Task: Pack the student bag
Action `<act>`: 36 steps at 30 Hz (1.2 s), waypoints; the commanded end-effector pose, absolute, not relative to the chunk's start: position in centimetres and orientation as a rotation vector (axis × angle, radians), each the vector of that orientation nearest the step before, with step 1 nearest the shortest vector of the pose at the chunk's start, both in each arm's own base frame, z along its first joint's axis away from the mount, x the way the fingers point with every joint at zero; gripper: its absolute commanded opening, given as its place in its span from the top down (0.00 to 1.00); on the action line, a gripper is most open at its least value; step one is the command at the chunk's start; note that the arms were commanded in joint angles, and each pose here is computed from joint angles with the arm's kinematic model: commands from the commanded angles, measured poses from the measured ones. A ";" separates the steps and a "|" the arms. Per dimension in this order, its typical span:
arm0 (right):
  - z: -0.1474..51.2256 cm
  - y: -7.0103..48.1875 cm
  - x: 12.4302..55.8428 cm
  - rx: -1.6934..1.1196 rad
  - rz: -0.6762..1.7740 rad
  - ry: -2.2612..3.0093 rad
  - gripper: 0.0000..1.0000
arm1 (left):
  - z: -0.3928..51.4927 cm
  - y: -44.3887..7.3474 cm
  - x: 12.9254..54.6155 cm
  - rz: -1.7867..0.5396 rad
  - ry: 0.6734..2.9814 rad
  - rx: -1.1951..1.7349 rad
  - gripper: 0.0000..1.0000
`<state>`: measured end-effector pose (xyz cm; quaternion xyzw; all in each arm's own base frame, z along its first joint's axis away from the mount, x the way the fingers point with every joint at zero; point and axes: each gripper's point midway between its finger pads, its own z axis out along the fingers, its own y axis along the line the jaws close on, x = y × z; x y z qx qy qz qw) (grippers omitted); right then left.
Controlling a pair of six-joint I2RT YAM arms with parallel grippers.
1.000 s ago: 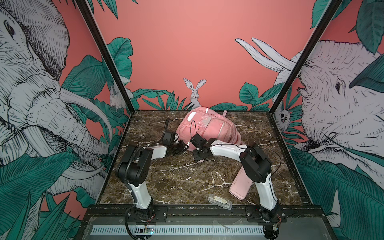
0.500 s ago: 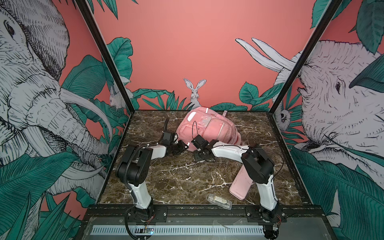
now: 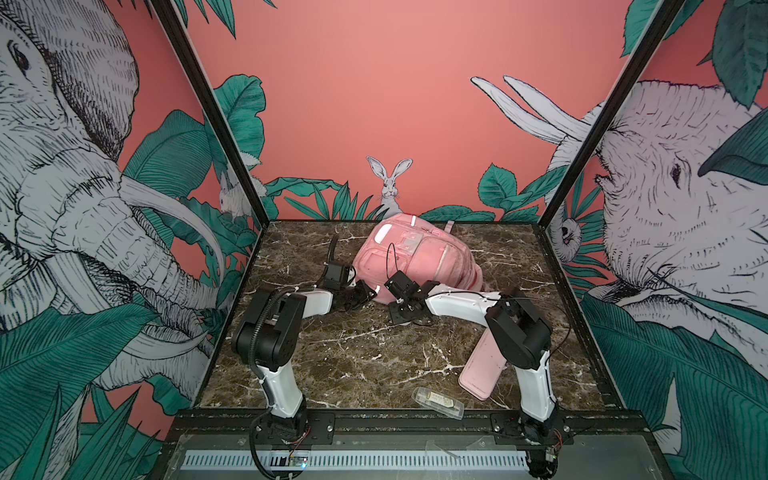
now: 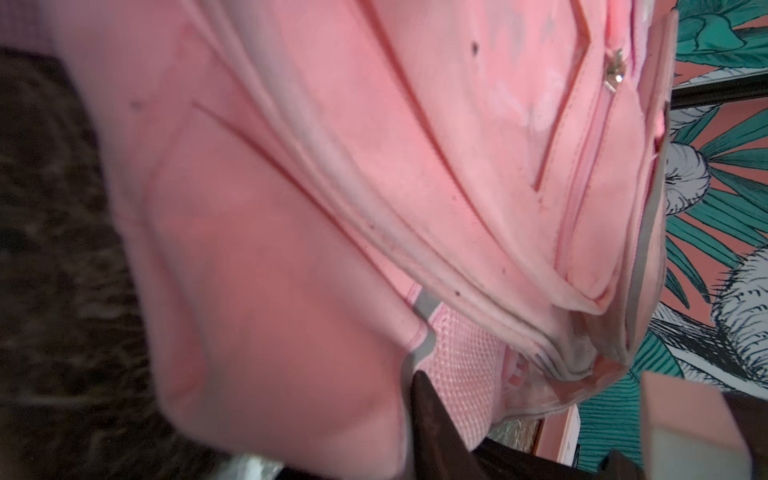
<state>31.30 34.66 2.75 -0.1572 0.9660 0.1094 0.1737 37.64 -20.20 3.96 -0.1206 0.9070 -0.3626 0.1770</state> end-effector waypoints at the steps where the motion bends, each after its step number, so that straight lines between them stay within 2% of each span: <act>1: 4.5 34.0 29.7 -0.474 0.327 2.762 1.00 | 4.2 -18.8 38.7 -0.975 2.556 -0.356 0.74; 11: 6.3 33.4 27.9 -0.510 0.400 2.771 1.00 | 4.9 -15.6 40.3 -0.900 2.518 -0.426 0.93; 16: 6.0 31.6 26.8 -0.525 0.352 2.798 1.00 | 5.2 -13.8 41.2 -0.855 2.503 -0.457 0.98; 30: 5.0 23.4 25.3 -0.468 0.194 2.867 1.00 | 6.5 -10.5 44.0 -0.836 2.433 -0.555 0.99; 36: 4.5 23.5 24.8 -0.504 0.202 2.895 1.00 | 7.0 -10.5 45.0 -0.838 2.426 -0.552 0.99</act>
